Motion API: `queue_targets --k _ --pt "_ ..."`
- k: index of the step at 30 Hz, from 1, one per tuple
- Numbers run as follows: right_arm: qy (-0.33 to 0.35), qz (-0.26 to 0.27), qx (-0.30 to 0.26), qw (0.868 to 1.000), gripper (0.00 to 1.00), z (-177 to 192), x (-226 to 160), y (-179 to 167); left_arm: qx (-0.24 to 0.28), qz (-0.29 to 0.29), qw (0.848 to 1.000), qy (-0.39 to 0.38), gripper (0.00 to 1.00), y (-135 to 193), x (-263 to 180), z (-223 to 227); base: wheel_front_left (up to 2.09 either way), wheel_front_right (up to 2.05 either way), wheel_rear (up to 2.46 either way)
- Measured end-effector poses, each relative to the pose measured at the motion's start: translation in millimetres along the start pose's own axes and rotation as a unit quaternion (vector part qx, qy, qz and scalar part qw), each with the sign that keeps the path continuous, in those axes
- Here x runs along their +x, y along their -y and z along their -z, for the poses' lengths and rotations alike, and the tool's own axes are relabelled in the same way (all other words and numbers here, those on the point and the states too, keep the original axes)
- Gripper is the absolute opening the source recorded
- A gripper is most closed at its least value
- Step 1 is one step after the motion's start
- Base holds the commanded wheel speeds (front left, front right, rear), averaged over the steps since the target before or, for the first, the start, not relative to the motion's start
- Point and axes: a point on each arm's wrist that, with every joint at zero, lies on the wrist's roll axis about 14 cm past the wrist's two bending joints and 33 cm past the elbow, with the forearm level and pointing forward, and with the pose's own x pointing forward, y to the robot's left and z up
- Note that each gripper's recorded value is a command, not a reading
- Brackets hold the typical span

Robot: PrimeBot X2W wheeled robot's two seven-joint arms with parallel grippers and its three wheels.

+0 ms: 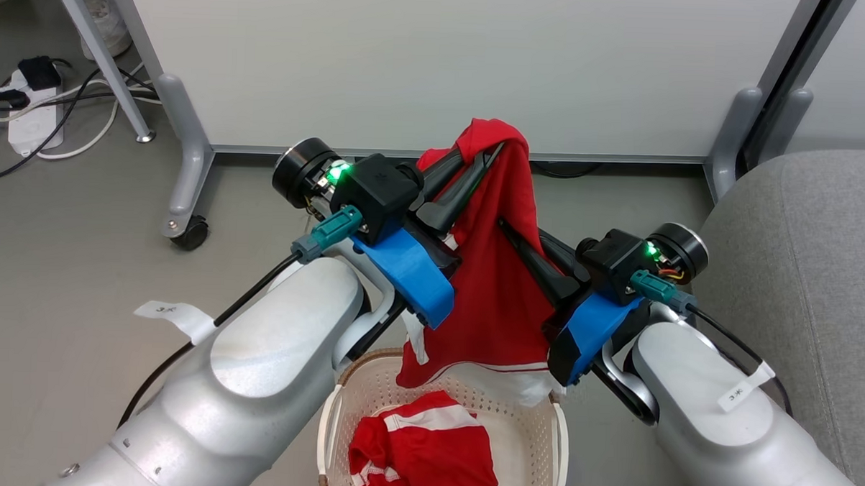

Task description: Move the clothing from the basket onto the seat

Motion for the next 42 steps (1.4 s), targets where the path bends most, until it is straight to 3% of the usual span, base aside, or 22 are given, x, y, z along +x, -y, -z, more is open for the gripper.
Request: queue_targets --k 26,27,28,29,42 --pt "0.011 0.004 -0.002 1.0 0.0 -8 -3 3 -0.002 -0.004 1.0 -0.004 0.0 -1 1 4 0.0 0.0 0.0" --pt "0.012 0.004 -0.002 1.0 0.0 -8 -3 3 -0.007 -0.007 1.0 -0.006 0.31 -2 0 5 0.0 0.0 0.0" --pt "0.013 0.005 -0.002 1.0 0.0 -9 -3 4 -0.009 -0.007 1.0 -0.01 0.83 -2 0 8 0.0 0.0 0.0" --pt "0.014 0.005 -0.002 1.0 0.0 -10 -3 4 -0.01 -0.006 1.0 -0.011 1.0 -1 0 8 0.0 0.0 0.0" --pt "0.027 0.033 0.019 0.999 0.0 -15 -8 19 -0.024 0.002 0.999 -0.035 1.0 8 -3 27 0.0 0.0 0.0"
